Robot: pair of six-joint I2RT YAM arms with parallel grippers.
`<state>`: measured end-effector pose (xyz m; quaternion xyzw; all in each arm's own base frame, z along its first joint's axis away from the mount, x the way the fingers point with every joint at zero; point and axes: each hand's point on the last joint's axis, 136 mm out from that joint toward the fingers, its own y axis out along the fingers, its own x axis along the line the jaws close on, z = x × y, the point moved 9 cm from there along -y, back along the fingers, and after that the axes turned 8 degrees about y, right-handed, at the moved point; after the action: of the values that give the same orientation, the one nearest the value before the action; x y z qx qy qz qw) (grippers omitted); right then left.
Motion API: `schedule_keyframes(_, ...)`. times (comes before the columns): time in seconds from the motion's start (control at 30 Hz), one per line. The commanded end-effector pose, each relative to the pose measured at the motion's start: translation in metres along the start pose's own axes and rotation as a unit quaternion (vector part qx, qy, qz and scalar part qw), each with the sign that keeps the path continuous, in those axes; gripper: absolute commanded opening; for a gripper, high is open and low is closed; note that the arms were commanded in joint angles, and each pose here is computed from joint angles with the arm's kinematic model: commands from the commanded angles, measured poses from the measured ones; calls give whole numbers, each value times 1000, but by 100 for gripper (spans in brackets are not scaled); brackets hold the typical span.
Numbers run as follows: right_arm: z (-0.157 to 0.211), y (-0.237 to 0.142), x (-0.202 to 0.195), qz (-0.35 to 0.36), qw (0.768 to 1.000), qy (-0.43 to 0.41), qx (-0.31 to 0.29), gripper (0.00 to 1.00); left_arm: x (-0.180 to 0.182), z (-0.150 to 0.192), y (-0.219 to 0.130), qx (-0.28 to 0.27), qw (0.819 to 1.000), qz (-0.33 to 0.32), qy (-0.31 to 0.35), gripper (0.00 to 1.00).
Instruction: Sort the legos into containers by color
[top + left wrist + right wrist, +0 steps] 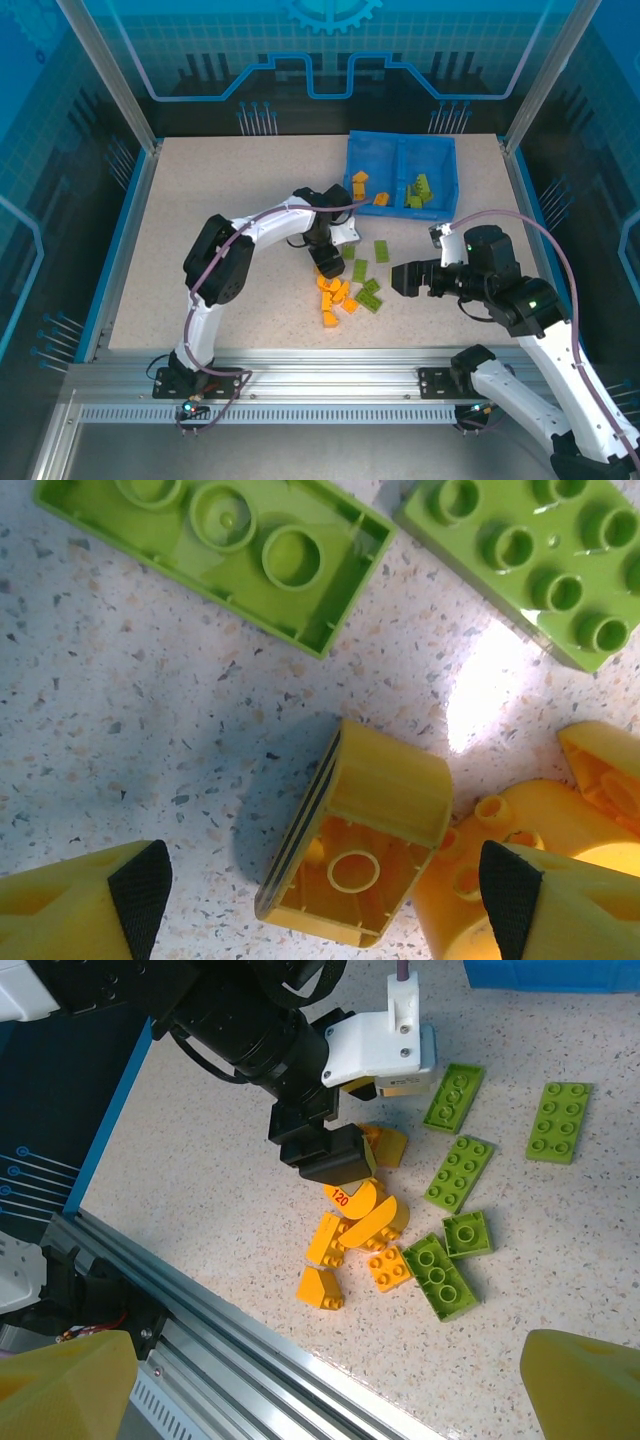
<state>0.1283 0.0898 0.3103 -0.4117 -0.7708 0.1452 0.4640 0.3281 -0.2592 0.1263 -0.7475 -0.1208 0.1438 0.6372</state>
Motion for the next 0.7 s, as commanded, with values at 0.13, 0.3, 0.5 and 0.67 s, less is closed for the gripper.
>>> schedule_keyframes(0.13, 3, 1, 0, 3, 1000, 15, 12, 100, 2, 14, 21, 50, 998, 25, 15, 81)
schedule_keyframes(0.3, 3, 0, 0, 2, 1000, 19, 10, 100, 0, 18, 27, 58, 997, 32, 24, 80)
schedule_keyframes(0.5, 3, -3, 2, -4, 1000, 24, 7, 100, 31, 10, 27, 52, 994, -87, -34, 69)
schedule_keyframes(0.67, 3, -6, 3, -2, 1000, 24, 3, 100, 46, 6, 7, -8, 989, -108, -105, 63)
